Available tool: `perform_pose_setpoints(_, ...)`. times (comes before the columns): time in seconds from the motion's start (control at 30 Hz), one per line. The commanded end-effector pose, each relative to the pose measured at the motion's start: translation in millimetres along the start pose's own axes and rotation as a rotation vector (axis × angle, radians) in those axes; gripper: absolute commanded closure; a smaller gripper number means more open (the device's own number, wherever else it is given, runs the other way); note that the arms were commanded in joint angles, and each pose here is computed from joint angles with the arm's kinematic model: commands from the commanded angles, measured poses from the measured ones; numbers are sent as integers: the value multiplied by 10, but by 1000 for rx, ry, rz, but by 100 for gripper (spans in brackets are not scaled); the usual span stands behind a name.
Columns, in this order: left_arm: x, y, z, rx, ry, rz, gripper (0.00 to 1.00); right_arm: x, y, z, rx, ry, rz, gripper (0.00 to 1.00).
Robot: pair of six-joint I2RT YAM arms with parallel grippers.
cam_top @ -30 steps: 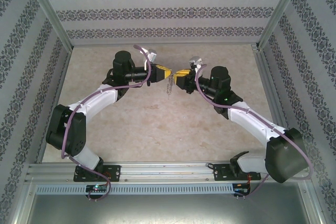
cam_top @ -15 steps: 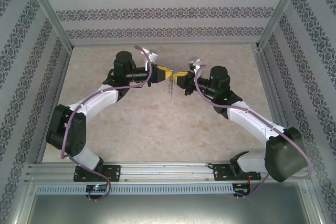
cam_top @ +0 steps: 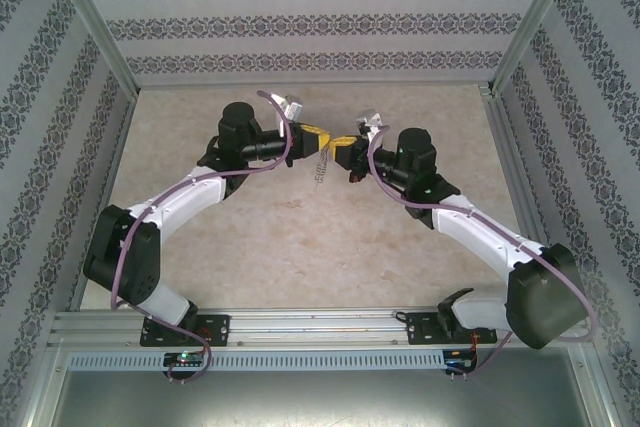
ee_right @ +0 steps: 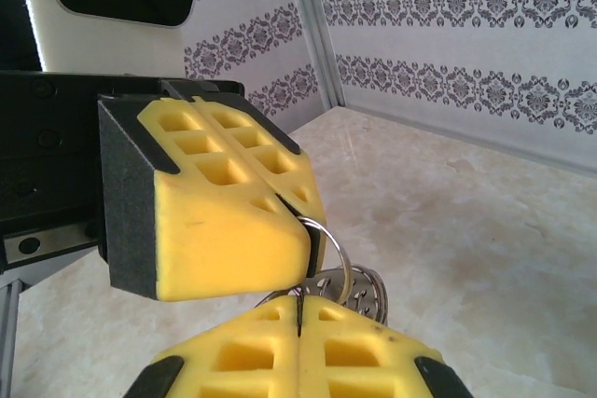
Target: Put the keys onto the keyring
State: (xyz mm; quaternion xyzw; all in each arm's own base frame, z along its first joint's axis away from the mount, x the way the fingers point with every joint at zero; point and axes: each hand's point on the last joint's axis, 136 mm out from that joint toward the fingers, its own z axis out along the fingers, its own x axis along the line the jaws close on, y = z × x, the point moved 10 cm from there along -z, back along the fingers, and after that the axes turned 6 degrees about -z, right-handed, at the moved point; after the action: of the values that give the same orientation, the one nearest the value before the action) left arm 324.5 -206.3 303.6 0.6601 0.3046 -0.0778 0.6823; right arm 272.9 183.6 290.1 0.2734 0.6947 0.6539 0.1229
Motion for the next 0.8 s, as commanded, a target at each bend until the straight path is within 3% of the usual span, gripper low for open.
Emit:
perform_pose_setpoints(0.0,-234,131,22,-110,-34,90,100,66,-43,30,-10,2,-20,100)
perform_pose_setpoints(0.43,-265,29,23,-305,25,91,100,-49,-103,15,-148,-175,78,100)
perform_pose_setpoints(0.63,-260,-22,30,-349,31,96,100,-46,-94,74,-177,-151,120,100)
perform_pose_setpoints(0.77,-248,-43,61,-358,22,90,100,31,-65,175,-156,-39,130,100)
